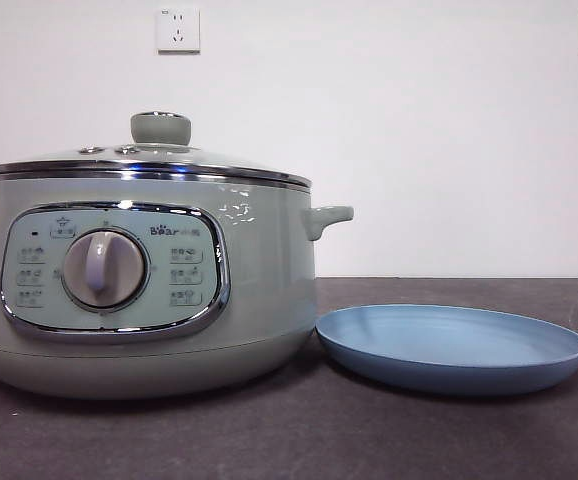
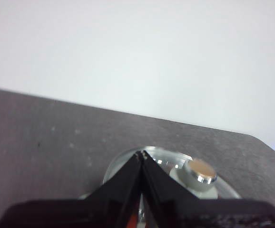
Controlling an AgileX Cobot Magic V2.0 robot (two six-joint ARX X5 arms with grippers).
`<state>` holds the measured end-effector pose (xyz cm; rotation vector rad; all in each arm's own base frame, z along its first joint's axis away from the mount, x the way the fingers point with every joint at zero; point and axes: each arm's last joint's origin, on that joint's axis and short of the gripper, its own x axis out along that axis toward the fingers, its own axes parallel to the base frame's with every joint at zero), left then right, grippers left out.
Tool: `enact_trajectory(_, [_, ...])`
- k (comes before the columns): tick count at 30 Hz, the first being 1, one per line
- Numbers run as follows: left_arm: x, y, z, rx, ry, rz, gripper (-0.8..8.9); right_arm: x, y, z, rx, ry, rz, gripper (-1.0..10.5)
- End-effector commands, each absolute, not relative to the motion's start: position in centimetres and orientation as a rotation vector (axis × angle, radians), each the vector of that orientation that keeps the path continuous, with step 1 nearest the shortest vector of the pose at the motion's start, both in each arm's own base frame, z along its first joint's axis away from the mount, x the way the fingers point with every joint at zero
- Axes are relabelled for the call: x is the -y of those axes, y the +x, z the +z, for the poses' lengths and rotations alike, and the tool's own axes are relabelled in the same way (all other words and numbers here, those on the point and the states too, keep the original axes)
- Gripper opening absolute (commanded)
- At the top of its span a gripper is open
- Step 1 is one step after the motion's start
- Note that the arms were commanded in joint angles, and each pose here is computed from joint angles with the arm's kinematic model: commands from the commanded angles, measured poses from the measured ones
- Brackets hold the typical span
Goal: Take the pumpkin out from the steamer,put the pumpkin in the blue plate,close the lid
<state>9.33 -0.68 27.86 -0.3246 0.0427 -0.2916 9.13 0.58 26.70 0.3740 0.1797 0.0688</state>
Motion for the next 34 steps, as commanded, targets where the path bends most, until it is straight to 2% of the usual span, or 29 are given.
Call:
enact_trajectory(1, [0.7,10.0,29.8,-0.048,-0.257,-0.295,-0.06,-0.7,9.7,28.9,-0.175,0.28,0.111,0.0])
enact_trajectory(9, [1.0,12.4,33.8,-0.203,-0.208,-0.416,-0.05,-1.3,12.3,34.1,-0.25,0.131,0.282,0.0])
enact_trajectory(13, [1.1,13.7,34.7,-0.309,-0.181,-0.464,-0.04,-1.8,13.8,35.7,-0.324,0.105,0.436,0.1])
enact_trajectory(15, [1.1,14.2,35.0,-0.35,-0.174,-0.465,0.01,-2.0,14.6,36.2,-0.356,0.104,0.504,0.7])
enact_trajectory(16, [1.1,14.5,35.1,-0.363,-0.168,-0.467,0.03,-2.0,15.1,36.3,-0.369,0.109,0.514,1.5])
enact_trajectory(18, [1.1,14.8,35.3,-0.379,-0.17,-0.467,1.07,-2.1,15.9,36.4,-0.393,0.111,0.5,3.3])
enact_trajectory(20, [1.1,15.0,35.3,-0.383,-0.171,-0.471,3.53,-2.1,16.6,36.2,-0.415,0.117,0.5,5.1])
enact_trajectory(21, [1.2,15.0,35.3,-0.383,-0.171,-0.472,4.35,-2.1,16.8,36.1,-0.424,0.12,0.499,5.6])
enact_trajectory(22, [1.2,15.1,35.3,-0.385,-0.172,-0.471,4.74,-2.1,17.0,35.9,-0.435,0.122,0.499,5.9])
enact_trajectory(28, [1.5,15.3,35.3,-0.399,-0.201,-0.489,4.64,-2.3,17.3,35.6,-0.459,0.129,0.512,5.9])
enact_trajectory(32, [2.4,16.5,35.9,-0.445,-0.198,-0.534,4.0,-2.7,17.2,35.6,-0.461,0.124,0.535,5.9])
enact_trajectory(34, [3.1,17.4,36.3,-0.477,-0.187,-0.571,4.0,-2.9,17.2,35.6,-0.465,0.122,0.543,5.9])
